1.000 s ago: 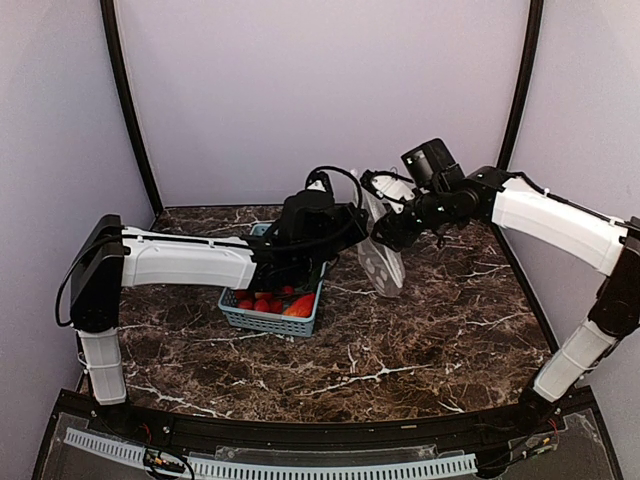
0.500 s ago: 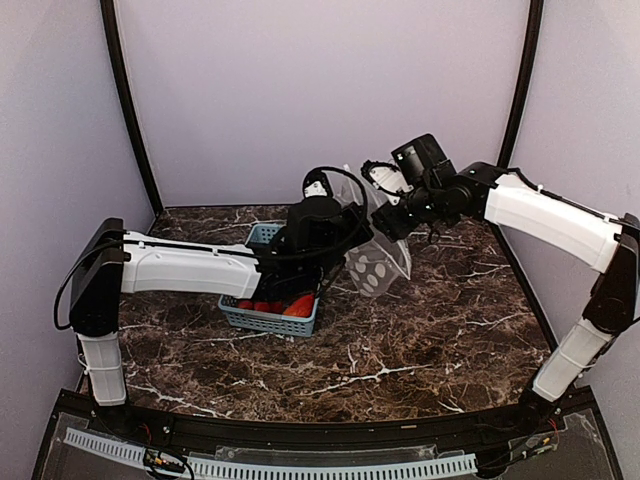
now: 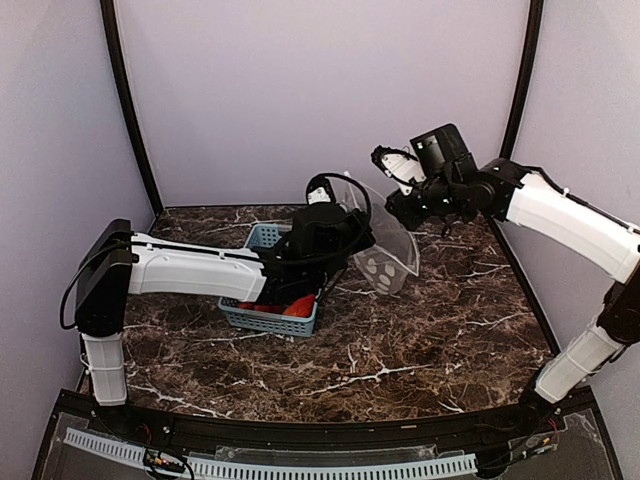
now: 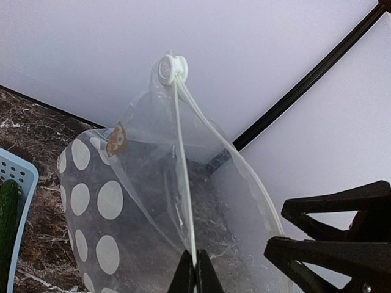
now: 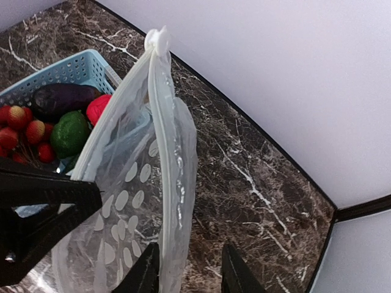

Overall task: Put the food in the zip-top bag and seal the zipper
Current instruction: Pass from the left arm to the right, then pick up the fake fruit from the bin.

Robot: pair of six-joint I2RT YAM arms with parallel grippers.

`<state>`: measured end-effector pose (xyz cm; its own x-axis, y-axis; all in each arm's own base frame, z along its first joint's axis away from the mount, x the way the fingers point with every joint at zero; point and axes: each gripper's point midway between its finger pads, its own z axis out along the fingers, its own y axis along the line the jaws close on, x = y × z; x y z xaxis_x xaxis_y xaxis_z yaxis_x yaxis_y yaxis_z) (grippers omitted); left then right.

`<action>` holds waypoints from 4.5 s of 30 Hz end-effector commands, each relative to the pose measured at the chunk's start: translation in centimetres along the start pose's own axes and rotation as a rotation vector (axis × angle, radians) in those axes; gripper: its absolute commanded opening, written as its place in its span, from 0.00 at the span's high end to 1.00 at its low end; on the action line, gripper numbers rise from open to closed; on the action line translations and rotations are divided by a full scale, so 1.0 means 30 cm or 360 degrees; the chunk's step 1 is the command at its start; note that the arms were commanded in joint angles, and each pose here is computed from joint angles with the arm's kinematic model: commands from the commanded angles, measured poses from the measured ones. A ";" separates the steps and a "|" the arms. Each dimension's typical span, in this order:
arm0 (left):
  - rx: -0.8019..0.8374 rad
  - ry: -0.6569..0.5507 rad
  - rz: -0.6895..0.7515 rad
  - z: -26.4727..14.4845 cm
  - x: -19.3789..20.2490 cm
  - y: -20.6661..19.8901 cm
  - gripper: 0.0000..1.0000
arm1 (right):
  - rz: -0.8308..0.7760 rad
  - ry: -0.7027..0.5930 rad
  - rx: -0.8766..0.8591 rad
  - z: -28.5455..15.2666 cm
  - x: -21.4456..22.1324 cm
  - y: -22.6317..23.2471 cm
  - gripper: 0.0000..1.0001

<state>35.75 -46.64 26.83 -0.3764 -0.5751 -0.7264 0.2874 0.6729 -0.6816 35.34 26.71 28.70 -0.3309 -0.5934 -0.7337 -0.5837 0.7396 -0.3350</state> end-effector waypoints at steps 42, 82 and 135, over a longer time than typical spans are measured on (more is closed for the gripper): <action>0.0183 0.0536 0.0557 -0.136 -0.104 0.199 0.01 | 0.0134 -0.0097 -0.0173 0.098 0.086 -0.222 1.00; 0.0232 0.1793 0.1826 -0.320 0.201 0.529 0.49 | 0.0222 -0.0059 -0.0739 0.165 0.271 0.059 1.00; 0.0236 0.2074 0.1980 -0.230 0.198 0.793 0.98 | 0.0263 0.0005 -0.0840 0.198 0.300 0.101 1.00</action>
<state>34.67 -31.26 6.09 -0.2444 0.9227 -0.2981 0.9514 0.2875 0.1100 35.09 25.02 17.60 -0.4479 -0.4894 -0.7482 -0.8123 0.5724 0.1119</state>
